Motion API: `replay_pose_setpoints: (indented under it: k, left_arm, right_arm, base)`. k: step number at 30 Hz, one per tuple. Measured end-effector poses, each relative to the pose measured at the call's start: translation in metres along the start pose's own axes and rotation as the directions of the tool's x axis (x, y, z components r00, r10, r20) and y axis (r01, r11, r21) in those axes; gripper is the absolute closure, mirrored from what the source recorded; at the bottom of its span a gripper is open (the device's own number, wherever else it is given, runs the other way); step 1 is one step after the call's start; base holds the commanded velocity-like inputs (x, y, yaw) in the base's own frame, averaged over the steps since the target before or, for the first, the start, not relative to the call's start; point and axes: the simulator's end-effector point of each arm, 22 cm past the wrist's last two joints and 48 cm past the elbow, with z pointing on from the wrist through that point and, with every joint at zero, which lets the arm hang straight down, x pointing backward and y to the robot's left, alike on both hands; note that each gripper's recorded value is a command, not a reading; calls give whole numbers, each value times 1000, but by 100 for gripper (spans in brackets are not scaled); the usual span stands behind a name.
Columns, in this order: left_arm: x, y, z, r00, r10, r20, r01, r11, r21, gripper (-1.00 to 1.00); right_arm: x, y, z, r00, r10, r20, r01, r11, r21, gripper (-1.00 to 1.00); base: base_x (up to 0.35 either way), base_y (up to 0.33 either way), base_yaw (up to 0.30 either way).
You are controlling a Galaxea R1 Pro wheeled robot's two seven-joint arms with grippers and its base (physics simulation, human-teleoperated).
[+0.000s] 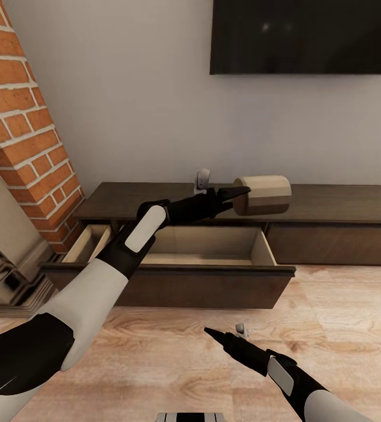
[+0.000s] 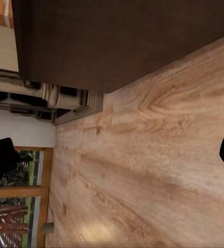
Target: Place each of the two pumpkins and all three candles from the living room inside a cabinet in the living room (use any cabinet), then make sure every cabinet is closed, and position the cauldron so it is next to a table in the living room.
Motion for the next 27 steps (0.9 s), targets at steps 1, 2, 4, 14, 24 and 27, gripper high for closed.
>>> replay_pose_setpoints:
  k: [1,2,4,14,24,27]
  left_arm:
    - [0,0,0,1000,0,0,0,1000,0,100]
    - [0,0,0,1000,0,0,0,1000,0,100]
    - [0,0,0,1000,0,0,0,1000,1,100]
    - [-1,1,-2,1000,2,0,-2,1000,-4,100]
    - [-3,-3,-2,1000,10,1,-10,1000,-5,100]
    - [-4,-5,-3,1000,16,1,-16,1000,-5,100]
  right_arm:
    - [0,0,0,1000,0,0,0,1000,-1,-100]
    - [0,0,0,1000,0,0,0,1000,-1,-100]
    - [0,-1,0,1000,0,0,0,1000,2,-100]
    - [0,-3,0,1000,2,-1,-2,1000,13,-100]
    - [-3,1,-1,1000,-5,8,5,1000,7,-100]
    - [-5,3,-1,1000,-9,9,9,1000,5,-100]
  base:
    - [0,0,0]
    - [0,0,0]
    - [0,0,0]
    - [-13,0,0]
    - [-189,0,0]
    - [-183,0,43]
